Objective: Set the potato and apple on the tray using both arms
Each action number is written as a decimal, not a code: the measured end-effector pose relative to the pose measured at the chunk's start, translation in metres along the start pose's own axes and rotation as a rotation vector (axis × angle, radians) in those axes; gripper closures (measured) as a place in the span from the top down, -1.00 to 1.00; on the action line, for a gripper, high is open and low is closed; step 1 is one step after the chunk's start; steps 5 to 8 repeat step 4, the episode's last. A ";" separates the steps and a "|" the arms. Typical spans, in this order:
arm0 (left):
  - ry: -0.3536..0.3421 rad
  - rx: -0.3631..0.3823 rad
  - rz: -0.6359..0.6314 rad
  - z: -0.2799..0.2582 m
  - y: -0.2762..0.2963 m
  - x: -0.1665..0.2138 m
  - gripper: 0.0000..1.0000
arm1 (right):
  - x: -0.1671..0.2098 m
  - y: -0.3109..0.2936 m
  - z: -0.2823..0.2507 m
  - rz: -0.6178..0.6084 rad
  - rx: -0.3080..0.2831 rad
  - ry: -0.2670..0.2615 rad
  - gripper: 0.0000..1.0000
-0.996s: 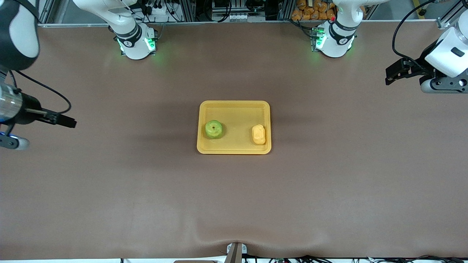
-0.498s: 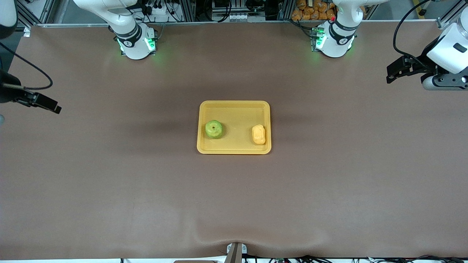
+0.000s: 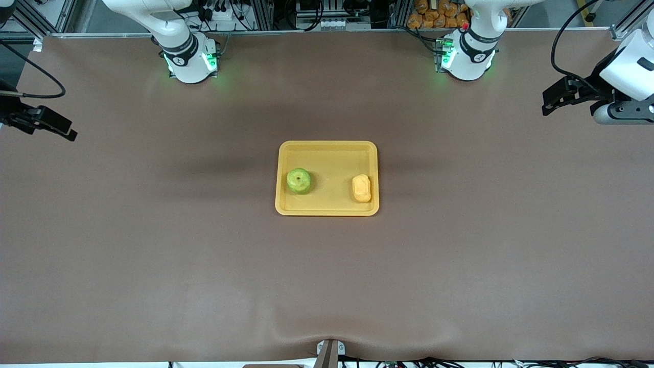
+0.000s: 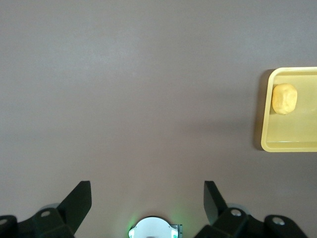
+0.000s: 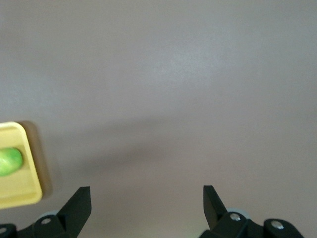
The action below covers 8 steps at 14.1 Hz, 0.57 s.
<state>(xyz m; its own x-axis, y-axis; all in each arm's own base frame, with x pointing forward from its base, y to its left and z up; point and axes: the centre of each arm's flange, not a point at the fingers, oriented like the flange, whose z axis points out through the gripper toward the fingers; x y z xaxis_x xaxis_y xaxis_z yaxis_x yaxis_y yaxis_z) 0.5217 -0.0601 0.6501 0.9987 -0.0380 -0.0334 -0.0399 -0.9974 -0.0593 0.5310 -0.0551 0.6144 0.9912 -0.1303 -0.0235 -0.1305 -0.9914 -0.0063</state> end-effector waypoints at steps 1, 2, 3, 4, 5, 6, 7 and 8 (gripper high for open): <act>0.000 0.000 -0.006 0.000 -0.002 0.000 1.00 | 0.000 0.009 0.000 -0.037 0.000 0.001 1.00; 0.000 0.000 -0.009 0.000 -0.003 0.000 1.00 | 0.000 0.015 0.000 -0.063 0.001 0.003 1.00; 0.000 0.000 -0.011 0.000 -0.004 0.000 1.00 | 0.001 0.015 0.000 -0.079 0.001 0.004 1.00; 0.000 0.000 -0.012 0.000 -0.004 0.000 1.00 | 0.001 0.014 0.000 -0.087 0.000 0.004 1.00; 0.000 0.000 -0.012 0.000 -0.004 0.000 1.00 | 0.001 0.014 0.000 -0.087 0.000 0.004 1.00; 0.000 0.000 -0.012 0.000 -0.004 0.000 1.00 | 0.001 0.014 0.000 -0.087 0.000 0.004 1.00; 0.000 0.000 -0.012 0.000 -0.004 0.000 1.00 | 0.001 0.014 0.000 -0.087 0.000 0.004 1.00; 0.000 0.000 -0.012 0.000 -0.004 0.000 1.00 | 0.001 0.014 0.000 -0.087 0.000 0.004 1.00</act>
